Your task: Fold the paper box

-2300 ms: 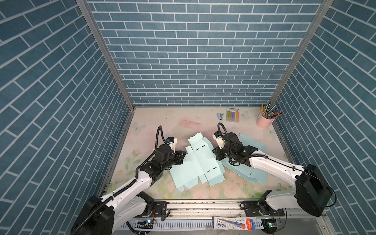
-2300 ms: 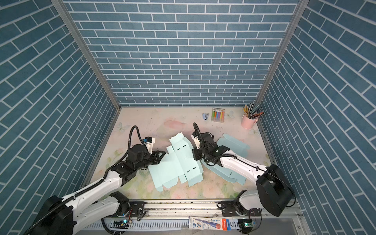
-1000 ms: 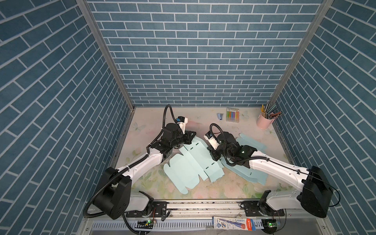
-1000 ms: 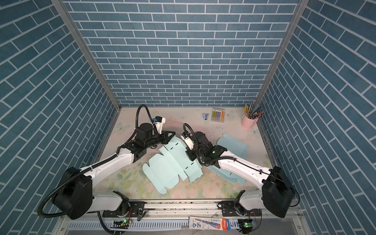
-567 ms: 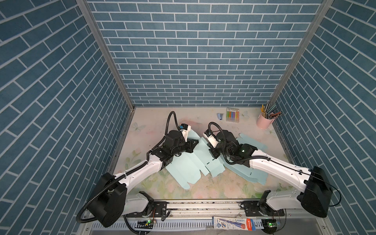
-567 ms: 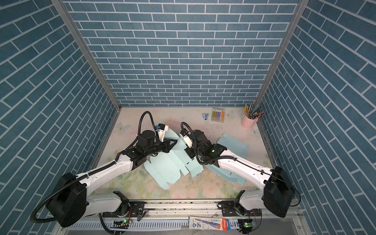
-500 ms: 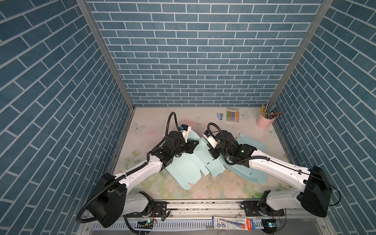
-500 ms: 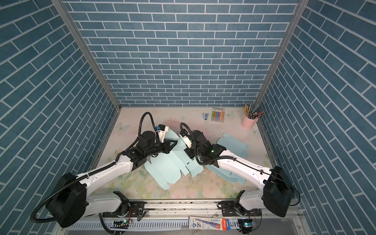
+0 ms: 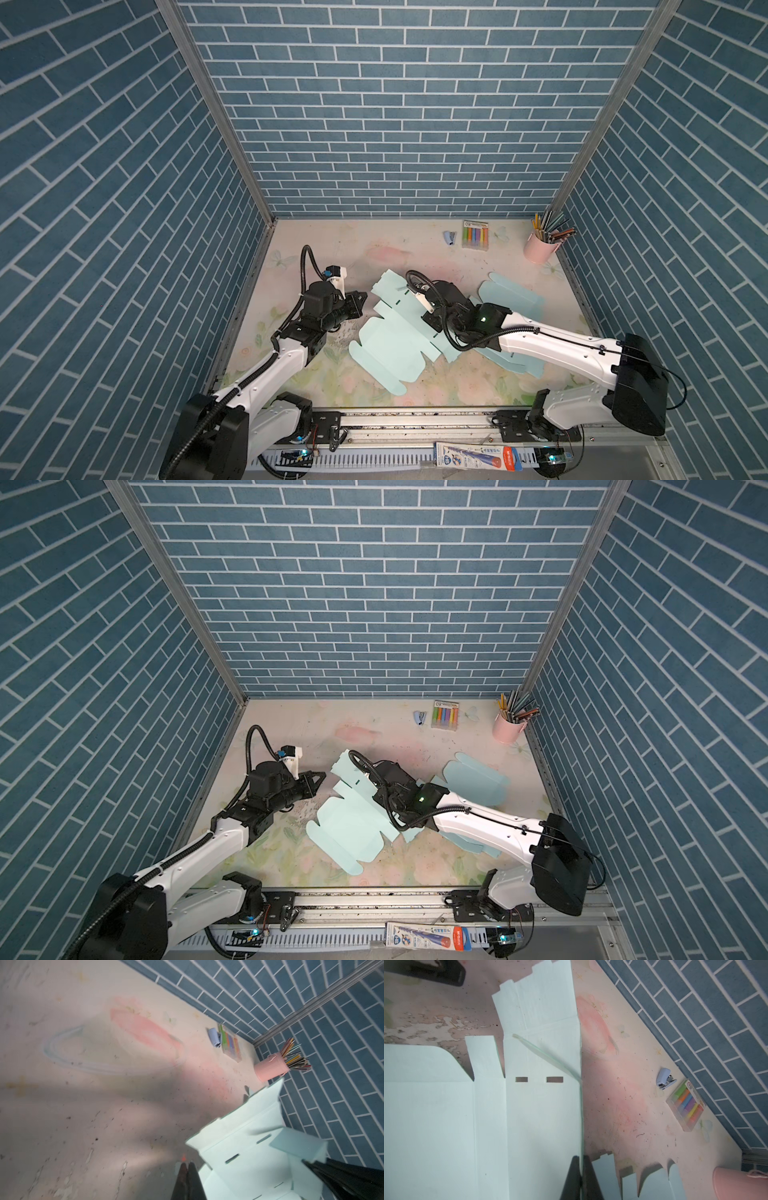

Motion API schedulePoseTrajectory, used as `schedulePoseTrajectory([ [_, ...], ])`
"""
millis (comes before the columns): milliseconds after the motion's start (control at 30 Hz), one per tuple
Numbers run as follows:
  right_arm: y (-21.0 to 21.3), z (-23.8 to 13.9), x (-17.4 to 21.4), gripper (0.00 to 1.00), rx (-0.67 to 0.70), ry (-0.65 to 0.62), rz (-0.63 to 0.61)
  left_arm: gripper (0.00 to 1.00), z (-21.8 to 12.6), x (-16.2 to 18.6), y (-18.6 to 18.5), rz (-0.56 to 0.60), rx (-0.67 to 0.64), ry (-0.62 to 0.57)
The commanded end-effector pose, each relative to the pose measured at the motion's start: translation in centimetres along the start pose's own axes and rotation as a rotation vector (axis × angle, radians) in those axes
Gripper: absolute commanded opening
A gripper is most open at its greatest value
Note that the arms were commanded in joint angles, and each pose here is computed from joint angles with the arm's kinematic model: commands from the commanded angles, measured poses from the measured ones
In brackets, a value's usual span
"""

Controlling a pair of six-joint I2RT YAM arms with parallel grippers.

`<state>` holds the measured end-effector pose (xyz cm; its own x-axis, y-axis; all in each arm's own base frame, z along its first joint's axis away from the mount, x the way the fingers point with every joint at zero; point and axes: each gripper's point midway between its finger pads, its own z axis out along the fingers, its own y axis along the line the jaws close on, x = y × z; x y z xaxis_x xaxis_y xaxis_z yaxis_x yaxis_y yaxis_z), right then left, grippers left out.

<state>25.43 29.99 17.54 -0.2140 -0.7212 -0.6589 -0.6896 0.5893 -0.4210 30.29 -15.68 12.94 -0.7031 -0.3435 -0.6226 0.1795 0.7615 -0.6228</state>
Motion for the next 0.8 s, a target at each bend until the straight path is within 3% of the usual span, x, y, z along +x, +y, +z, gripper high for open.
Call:
schedulePoseTrajectory([
  [0, -0.8, -0.5, -0.8, 0.0, 0.079, -0.019, -0.08, 0.0, 0.9, 0.6, 1.9, -0.023, -0.047, 0.004],
  [367, -0.1, 0.3, -1.3, 0.0, 0.173, 0.006, -0.163, 0.0, 2.9, 2.8, 1.5, -0.001, 0.001, 0.079],
  [767, 1.1, 0.1, -2.6, 0.0, 0.163, -0.044, -0.23, 0.0, 2.8, 5.3, -0.9, 0.014, 0.071, 0.124],
])
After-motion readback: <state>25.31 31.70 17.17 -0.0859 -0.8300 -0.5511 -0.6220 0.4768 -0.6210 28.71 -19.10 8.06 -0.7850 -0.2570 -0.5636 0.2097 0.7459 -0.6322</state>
